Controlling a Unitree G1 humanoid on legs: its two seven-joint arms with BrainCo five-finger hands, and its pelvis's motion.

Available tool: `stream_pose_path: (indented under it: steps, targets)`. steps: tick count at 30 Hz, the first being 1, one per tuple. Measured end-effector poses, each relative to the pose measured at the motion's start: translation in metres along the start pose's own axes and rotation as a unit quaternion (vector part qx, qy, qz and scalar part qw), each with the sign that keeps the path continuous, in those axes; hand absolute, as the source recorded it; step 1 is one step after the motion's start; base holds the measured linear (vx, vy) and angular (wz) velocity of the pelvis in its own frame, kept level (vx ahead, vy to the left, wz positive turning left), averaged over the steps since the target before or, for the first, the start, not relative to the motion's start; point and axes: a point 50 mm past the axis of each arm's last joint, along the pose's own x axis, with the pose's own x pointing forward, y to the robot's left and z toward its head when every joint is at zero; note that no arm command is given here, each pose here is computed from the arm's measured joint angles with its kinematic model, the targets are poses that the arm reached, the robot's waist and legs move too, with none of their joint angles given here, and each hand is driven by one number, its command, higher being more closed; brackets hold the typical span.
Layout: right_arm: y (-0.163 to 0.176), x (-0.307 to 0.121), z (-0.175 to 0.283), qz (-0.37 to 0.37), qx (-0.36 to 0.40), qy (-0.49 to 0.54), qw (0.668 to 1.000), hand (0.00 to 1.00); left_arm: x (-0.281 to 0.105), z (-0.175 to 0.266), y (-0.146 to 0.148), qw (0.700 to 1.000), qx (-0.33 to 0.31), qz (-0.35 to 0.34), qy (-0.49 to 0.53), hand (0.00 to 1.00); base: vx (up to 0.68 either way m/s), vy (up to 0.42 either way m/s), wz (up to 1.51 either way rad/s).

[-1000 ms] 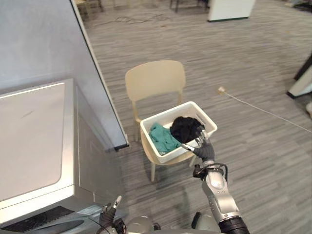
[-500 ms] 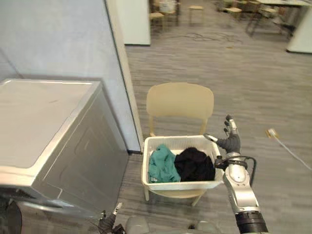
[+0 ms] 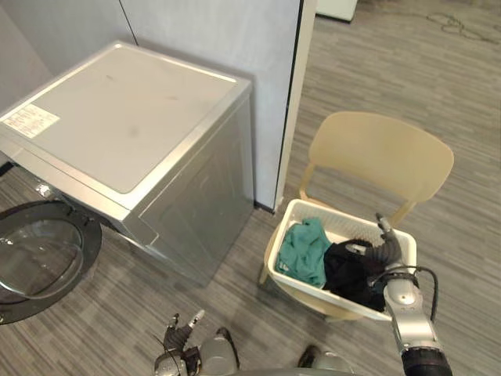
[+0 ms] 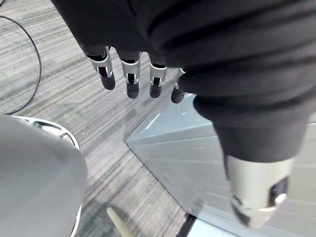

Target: Pick up the laundry basket with both hands and put the clothes into the washing machine.

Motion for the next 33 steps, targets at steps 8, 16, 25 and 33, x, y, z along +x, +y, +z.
stream_pose_path:
  steps: [8,16,25,33]
  targets:
    - [-0.011,0.043,0.040,0.046,-0.083,-0.058,0.994,0.00,0.009,0.026,0.004,0.999,-0.012,0.005,-0.042,0.00,-0.09,0.000,0.01]
    - [-0.040,0.078,0.066,0.015,-0.092,-0.056,0.994,0.00,0.015,0.053,-0.007,0.996,-0.049,-0.010,-0.079,0.00,-0.06,0.010,0.03]
    - [-0.028,0.090,0.095,-0.023,-0.124,-0.086,0.988,0.00,0.017,0.068,-0.013,0.993,-0.068,-0.018,-0.100,0.00,-0.01,0.041,0.08]
    - [-0.032,0.110,0.116,-0.067,-0.115,-0.057,0.989,0.00,0.018,0.080,-0.014,0.986,-0.119,-0.022,-0.117,0.00,-0.01,0.020,0.13]
